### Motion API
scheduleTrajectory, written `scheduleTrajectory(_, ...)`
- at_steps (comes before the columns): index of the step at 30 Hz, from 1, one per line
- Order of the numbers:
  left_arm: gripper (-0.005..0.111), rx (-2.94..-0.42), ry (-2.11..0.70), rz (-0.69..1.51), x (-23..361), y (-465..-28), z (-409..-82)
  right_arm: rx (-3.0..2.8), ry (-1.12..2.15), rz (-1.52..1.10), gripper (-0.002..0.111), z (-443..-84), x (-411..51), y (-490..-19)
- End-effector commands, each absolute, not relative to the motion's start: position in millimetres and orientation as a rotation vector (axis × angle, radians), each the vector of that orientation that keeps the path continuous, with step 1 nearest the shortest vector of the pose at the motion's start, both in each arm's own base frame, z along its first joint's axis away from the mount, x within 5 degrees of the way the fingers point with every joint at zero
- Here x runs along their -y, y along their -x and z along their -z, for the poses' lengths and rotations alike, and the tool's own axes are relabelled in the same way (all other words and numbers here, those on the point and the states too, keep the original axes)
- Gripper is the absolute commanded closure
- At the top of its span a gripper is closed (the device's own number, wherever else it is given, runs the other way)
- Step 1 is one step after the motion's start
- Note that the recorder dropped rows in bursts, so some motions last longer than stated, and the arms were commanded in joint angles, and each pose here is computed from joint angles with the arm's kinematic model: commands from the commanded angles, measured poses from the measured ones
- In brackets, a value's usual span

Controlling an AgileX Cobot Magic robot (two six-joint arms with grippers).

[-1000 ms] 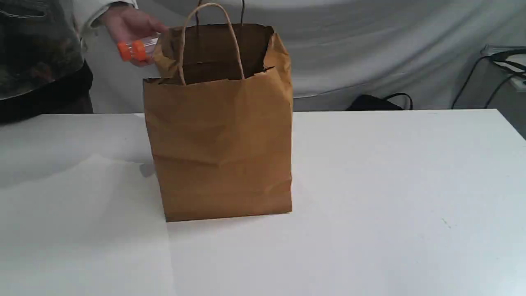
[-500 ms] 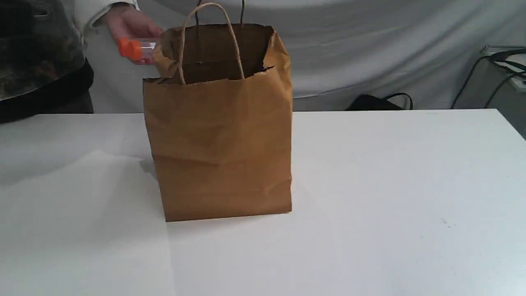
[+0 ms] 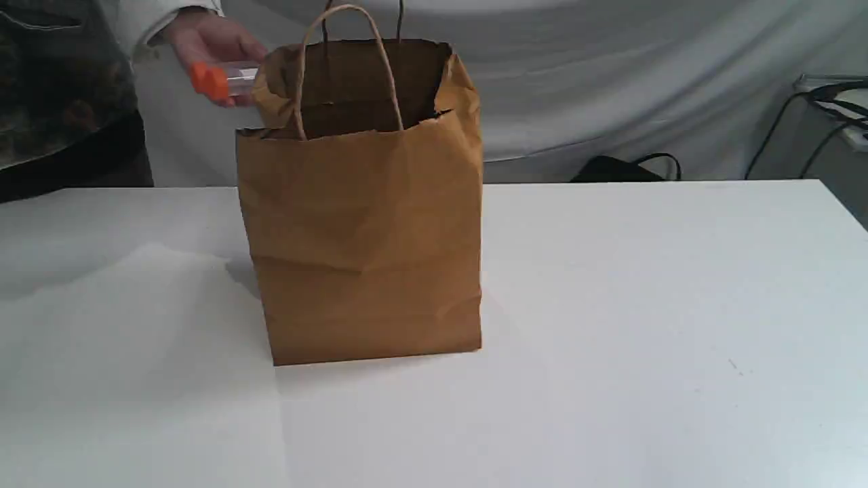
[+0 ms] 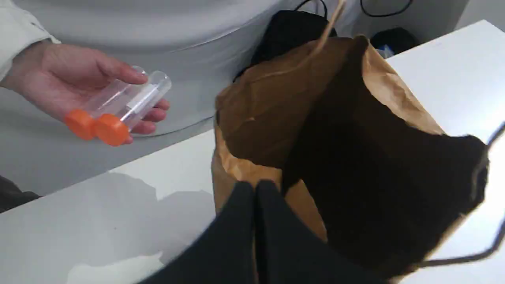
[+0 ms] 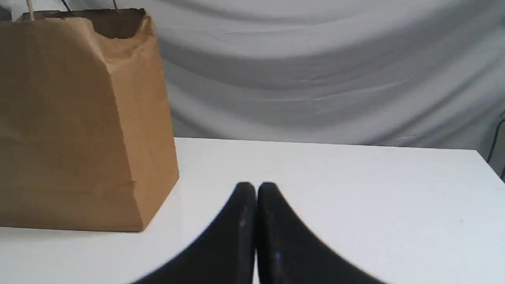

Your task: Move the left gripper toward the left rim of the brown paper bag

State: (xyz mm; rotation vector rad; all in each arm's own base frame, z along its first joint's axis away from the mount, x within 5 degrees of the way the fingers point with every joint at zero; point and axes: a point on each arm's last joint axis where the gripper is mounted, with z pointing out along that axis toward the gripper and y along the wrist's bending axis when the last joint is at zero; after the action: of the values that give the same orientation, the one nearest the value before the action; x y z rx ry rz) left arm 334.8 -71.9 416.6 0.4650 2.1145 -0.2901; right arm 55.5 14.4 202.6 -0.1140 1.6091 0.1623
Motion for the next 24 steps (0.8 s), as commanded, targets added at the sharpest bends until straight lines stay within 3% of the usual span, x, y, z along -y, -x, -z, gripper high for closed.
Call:
scheduleTrajectory(1,0.107,-2.129,-0.376,0.231,66,-346,-422,-1.605,0.101,-0.170,0.108,-202,-14,-56)
scheduleTrajectory(7,0.107,-2.220,-0.276,0.079,56,-373,-418,-1.605,0.101,-0.170,0.108,-202,-14,-56)
scheduleTrajectory(12,0.105,-2.340,-0.296,0.085,61,-398,-408,-1.605,0.101,-0.170,0.108,-202,-14,-56)
scheduleTrajectory(17,0.101,-2.413,-0.306,0.173,70,-423,-401,-1.604,0.104,-0.167,0.108,-202,-14,-56)
scheduleTrajectory(24,0.088,-2.352,-0.369,0.480,96,-455,-392,-1.604,0.104,-0.167,0.108,-202,-14,-56)
